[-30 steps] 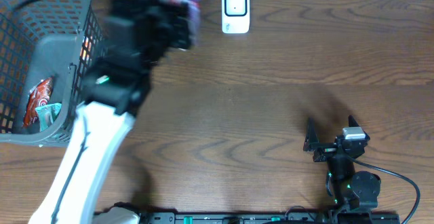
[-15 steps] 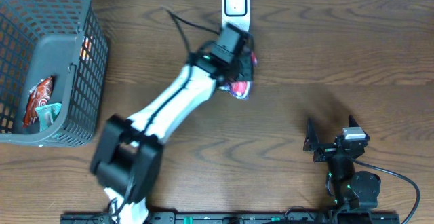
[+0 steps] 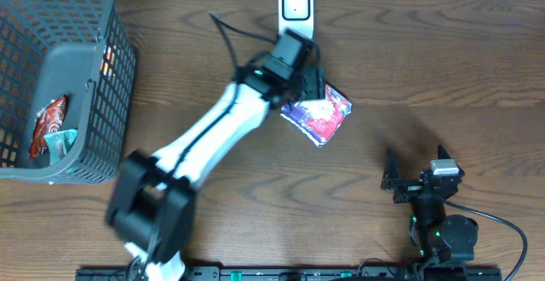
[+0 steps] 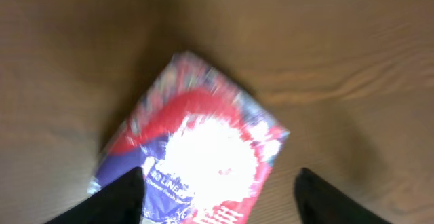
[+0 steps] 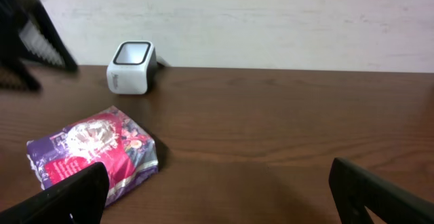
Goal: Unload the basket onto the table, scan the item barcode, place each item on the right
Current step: 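Lift the purple-red package out and carry it toward the white scanner, then hold the package under the scanner, then release it on the table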
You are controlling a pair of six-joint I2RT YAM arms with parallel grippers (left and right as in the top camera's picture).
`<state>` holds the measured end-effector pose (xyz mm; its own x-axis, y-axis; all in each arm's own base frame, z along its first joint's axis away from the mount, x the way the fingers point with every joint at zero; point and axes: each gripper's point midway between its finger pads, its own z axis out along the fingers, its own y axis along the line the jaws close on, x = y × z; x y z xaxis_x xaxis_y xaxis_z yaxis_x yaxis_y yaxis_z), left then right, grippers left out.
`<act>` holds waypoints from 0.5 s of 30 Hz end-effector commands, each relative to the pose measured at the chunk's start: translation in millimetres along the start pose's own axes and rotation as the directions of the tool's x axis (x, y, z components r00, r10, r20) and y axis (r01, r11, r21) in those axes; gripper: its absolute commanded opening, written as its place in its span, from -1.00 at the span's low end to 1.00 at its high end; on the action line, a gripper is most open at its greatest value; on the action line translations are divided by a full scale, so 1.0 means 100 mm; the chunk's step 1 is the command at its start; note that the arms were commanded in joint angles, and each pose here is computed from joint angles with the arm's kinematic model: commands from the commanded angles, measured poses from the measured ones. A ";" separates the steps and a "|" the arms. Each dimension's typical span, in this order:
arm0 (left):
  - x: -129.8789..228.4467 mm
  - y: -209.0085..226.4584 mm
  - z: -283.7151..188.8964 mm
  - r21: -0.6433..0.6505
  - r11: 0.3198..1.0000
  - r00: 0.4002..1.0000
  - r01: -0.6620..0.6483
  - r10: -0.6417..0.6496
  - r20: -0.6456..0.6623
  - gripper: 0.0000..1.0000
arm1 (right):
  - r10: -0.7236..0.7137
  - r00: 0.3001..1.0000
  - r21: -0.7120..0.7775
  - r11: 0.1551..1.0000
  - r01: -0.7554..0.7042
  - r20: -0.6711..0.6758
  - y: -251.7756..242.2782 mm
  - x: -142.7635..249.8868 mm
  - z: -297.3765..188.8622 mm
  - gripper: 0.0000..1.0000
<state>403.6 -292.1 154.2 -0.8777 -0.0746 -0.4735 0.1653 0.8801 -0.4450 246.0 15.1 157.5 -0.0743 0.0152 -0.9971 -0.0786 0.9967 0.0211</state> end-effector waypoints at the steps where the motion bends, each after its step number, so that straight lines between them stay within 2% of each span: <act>1: -0.56 -0.14 -0.74 0.035 0.988 0.968 -0.152 0.142 0.207 0.83 | -0.011 1.000 -0.004 1.000 0.011 0.000 0.01 0.01 0.00 0.99; 5: -0.76 0.07 -1.08 -0.027 0.981 0.942 -0.192 0.192 0.275 0.93 | -0.011 1.000 -0.004 1.000 0.011 0.000 0.01 0.01 0.00 0.99; 8: -0.73 0.26 -1.00 -0.058 0.983 0.954 -0.174 0.183 0.239 0.99 | -0.011 1.000 -0.004 1.000 0.011 0.000 0.01 0.01 0.00 0.99; 9: -0.69 0.32 -0.92 -0.068 0.984 0.960 -0.166 0.177 0.215 0.79 | -0.011 1.000 -0.004 1.000 0.011 0.000 0.01 0.01 0.00 0.99; 10: -0.63 0.39 -0.82 -0.078 0.984 0.968 -0.158 0.170 0.182 0.51 | -0.011 1.000 -0.004 1.000 0.011 0.000 0.01 0.01 0.00 0.98; 11: -0.56 0.44 -0.73 -0.084 0.985 0.975 -0.153 0.164 0.147 0.43 | -0.011 1.000 -0.004 1.000 0.011 0.000 0.01 0.01 0.00 0.98; 15: -0.32 0.58 -0.32 -0.085 0.987 0.990 -0.139 0.141 0.022 0.43 | -0.011 1.000 -0.004 1.000 0.011 0.000 0.01 0.01 0.00 0.98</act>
<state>428.7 -218.8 210.2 -0.7838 -0.0143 -0.6209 0.2399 0.9152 -0.3238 246.0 15.1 157.5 -0.0743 0.0152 -0.9971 -0.0786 0.9967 0.0211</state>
